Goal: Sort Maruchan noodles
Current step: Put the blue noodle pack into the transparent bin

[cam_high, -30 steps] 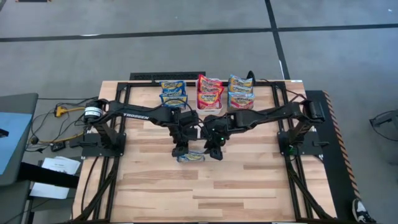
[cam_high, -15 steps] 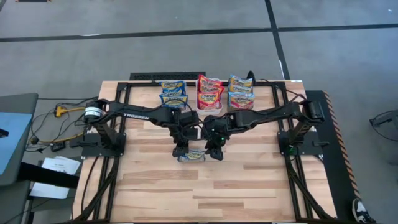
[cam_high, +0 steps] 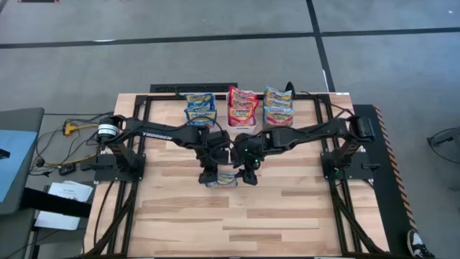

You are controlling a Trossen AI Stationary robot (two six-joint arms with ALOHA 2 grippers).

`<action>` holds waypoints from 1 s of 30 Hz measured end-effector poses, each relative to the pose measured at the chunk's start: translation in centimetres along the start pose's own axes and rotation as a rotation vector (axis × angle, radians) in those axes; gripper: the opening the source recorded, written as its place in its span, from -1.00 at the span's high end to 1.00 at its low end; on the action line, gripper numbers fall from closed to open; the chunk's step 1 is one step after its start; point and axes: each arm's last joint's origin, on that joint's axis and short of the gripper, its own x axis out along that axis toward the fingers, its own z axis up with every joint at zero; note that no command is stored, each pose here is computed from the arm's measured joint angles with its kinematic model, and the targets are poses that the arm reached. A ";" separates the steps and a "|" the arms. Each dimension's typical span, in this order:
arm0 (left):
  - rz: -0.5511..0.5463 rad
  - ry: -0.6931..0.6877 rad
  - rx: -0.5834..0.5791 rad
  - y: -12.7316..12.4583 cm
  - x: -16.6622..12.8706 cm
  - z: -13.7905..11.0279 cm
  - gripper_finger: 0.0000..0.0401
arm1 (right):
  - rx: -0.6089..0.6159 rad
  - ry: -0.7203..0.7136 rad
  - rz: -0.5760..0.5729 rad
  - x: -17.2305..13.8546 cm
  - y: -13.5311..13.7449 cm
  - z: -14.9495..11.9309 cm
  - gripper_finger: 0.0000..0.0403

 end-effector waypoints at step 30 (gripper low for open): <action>0.010 0.034 0.104 -0.9 0.6 -0.3 0.42 | -0.104 -0.053 -0.067 2.3 0.9 -2.5 -0.16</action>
